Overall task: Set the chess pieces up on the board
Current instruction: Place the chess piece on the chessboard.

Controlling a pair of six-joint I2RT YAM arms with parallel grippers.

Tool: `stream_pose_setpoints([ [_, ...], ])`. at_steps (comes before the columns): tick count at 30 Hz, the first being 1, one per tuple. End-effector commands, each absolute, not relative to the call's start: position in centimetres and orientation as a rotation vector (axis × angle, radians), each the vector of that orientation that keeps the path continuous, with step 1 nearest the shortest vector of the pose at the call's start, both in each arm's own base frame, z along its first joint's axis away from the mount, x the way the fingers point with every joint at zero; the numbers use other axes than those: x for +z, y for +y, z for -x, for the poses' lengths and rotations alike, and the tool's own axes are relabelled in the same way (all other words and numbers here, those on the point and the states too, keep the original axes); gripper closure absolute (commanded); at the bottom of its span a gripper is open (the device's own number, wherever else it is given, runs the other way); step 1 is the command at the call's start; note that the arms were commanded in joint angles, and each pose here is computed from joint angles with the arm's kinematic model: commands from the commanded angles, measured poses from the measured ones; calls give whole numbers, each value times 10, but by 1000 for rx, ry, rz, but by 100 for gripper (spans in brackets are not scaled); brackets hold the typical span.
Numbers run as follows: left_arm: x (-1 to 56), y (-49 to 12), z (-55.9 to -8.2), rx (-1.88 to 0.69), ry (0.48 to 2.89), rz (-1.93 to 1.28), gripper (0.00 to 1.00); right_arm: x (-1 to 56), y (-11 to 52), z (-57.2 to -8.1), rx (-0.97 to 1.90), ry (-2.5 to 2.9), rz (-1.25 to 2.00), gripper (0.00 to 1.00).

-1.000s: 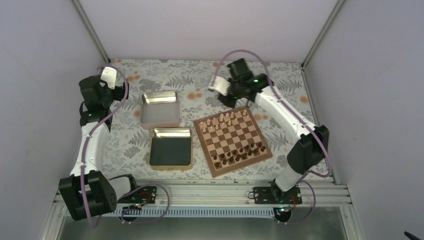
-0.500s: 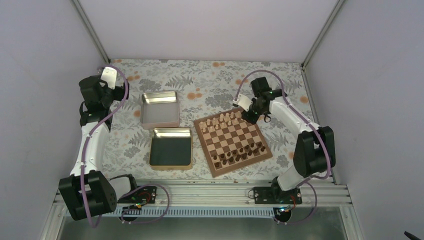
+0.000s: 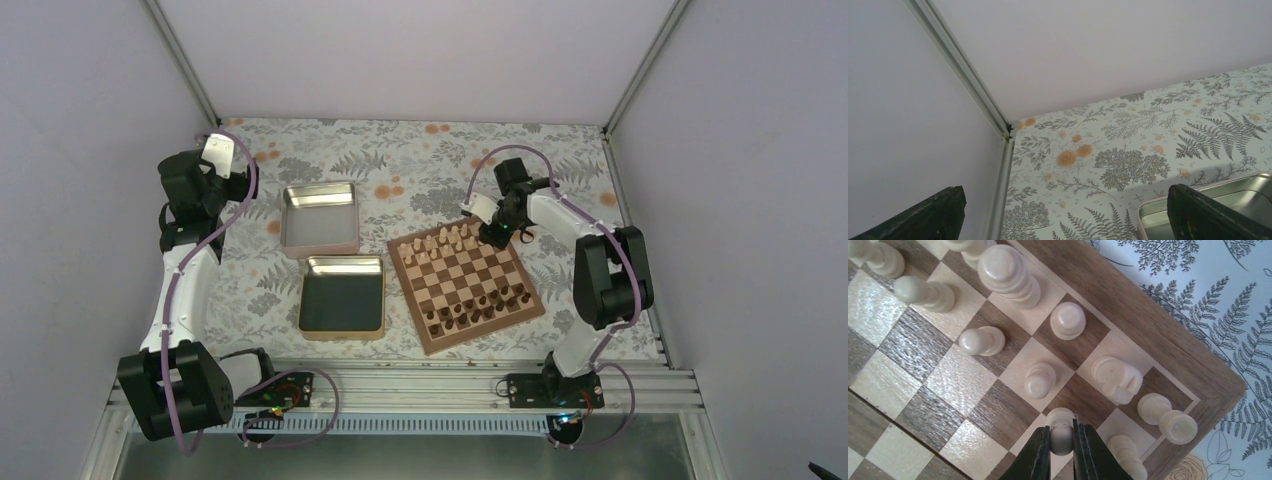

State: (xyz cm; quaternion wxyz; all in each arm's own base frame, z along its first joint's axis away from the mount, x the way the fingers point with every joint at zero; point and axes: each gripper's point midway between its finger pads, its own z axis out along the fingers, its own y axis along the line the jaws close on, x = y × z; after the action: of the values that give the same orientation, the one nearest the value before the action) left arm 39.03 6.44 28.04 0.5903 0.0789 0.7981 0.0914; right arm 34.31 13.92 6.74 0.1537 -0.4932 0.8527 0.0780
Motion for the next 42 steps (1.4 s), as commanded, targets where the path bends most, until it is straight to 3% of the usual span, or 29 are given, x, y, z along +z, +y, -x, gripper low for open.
stream_pose_setpoints([
  [1,289,64,-390,202,1838,-188,0,74,137,-361,200,2413,1390,89],
  [15,289,63,-390,200,1837,-193,0,72,133,-368,199,2418,1379,89],
  [34,288,61,-389,194,1837,-203,0,69,135,-365,226,2434,1389,76],
  [42,287,57,-390,161,1843,-215,0,128,142,-358,271,2356,1358,67],
])
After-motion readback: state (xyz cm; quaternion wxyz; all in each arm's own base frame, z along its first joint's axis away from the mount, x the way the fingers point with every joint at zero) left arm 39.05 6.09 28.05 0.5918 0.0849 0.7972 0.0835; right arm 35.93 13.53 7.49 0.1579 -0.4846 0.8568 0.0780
